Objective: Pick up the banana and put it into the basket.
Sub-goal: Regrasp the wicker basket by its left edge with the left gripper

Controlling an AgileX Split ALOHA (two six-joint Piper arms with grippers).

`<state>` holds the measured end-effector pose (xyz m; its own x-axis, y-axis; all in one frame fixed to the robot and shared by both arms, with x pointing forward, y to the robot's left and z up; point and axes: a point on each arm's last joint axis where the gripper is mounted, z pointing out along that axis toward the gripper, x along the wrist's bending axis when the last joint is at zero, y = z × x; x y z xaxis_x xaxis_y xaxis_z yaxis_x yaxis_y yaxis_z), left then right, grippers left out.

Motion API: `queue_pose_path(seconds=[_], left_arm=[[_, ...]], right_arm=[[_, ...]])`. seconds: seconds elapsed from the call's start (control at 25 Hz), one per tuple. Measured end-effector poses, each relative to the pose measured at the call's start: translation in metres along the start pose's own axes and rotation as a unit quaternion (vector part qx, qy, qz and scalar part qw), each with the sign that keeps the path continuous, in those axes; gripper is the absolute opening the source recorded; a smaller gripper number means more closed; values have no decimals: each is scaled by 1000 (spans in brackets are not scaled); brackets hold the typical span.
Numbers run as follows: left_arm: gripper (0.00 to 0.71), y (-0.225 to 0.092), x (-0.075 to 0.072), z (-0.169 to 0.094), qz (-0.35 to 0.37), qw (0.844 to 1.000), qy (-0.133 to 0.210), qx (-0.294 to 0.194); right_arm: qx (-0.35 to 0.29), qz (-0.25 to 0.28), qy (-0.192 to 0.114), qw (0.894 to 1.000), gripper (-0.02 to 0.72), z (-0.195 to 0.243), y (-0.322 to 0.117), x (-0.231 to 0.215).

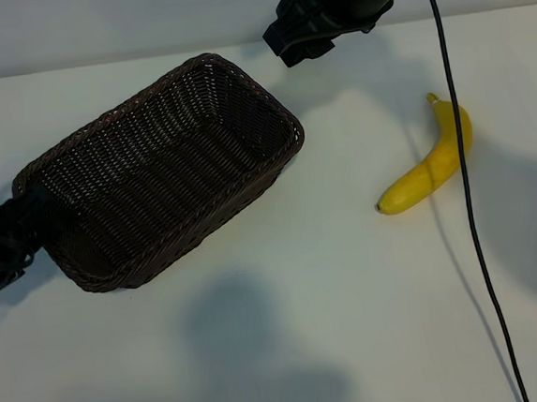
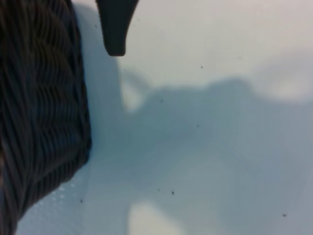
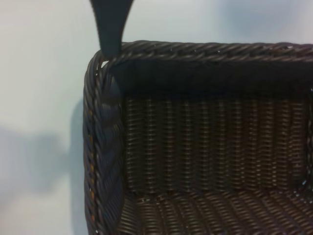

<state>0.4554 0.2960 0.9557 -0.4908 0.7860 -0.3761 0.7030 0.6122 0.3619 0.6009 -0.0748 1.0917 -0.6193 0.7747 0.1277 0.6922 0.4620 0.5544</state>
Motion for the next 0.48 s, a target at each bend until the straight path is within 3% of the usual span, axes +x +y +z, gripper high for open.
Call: queue_pose_path(seconds=[0.48], left_arm=[[597, 3, -5, -1, 1, 1000, -18, -6]], right_arm=[[0, 0, 0, 1000, 563, 0, 0, 0]])
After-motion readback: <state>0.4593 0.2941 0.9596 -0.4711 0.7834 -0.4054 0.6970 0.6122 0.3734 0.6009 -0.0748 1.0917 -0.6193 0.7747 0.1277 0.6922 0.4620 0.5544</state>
